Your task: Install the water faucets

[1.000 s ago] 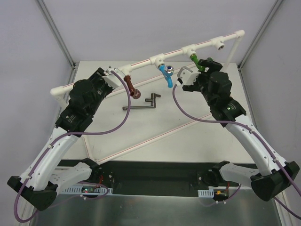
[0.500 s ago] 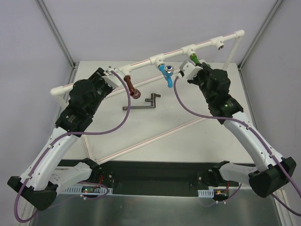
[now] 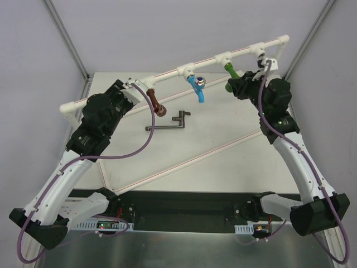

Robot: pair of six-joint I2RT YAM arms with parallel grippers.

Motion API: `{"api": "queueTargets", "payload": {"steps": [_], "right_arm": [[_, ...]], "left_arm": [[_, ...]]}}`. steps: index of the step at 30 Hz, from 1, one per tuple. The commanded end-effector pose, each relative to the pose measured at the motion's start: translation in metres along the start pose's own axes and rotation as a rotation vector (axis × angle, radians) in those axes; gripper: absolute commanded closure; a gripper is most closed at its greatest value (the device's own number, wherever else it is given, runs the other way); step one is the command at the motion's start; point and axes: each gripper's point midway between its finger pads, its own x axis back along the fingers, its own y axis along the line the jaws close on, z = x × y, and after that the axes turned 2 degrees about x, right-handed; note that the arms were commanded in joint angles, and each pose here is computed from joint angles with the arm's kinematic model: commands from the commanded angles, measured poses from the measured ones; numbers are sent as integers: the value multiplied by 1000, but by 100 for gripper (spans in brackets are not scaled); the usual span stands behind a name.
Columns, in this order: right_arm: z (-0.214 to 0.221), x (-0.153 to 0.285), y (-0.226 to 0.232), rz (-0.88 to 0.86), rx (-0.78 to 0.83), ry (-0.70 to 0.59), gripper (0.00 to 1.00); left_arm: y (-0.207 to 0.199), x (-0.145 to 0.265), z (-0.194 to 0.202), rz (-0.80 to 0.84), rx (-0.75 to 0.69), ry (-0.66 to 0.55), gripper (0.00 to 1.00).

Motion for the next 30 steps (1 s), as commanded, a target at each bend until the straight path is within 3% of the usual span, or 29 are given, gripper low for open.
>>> {"api": "queueTargets", "payload": {"steps": [1, 6, 11, 18, 21, 24, 25, 28, 30], "right_arm": [[-60, 7, 50, -325, -754, -168, 98], [-86, 9, 45, -388, -984, -295, 98], [-93, 5, 36, -419, -1295, -324, 98], [-95, 9, 18, -423, -1567, -397, 98], [-95, 11, 13, -417, -1580, -434, 98], [-101, 15, 17, -425, -1509, -442, 78], [-100, 15, 19, -425, -1464, -435, 64], [-92, 15, 21, -400, -1403, -404, 36], [-88, 17, 19, -371, -1369, -394, 26]], "left_arm": [[-44, -2, 43, 128, 85, 153, 100], [-44, -1, 43, 125, 85, 152, 100], [-44, -2, 44, 125, 85, 154, 100], [-43, -1, 43, 119, 83, 154, 100], [-43, -1, 44, 120, 82, 155, 100], [-42, -1, 43, 119, 84, 153, 100], [-42, -1, 43, 119, 85, 153, 100], [-42, 0, 43, 118, 86, 152, 100], [-42, 0, 43, 118, 84, 152, 100]]}}
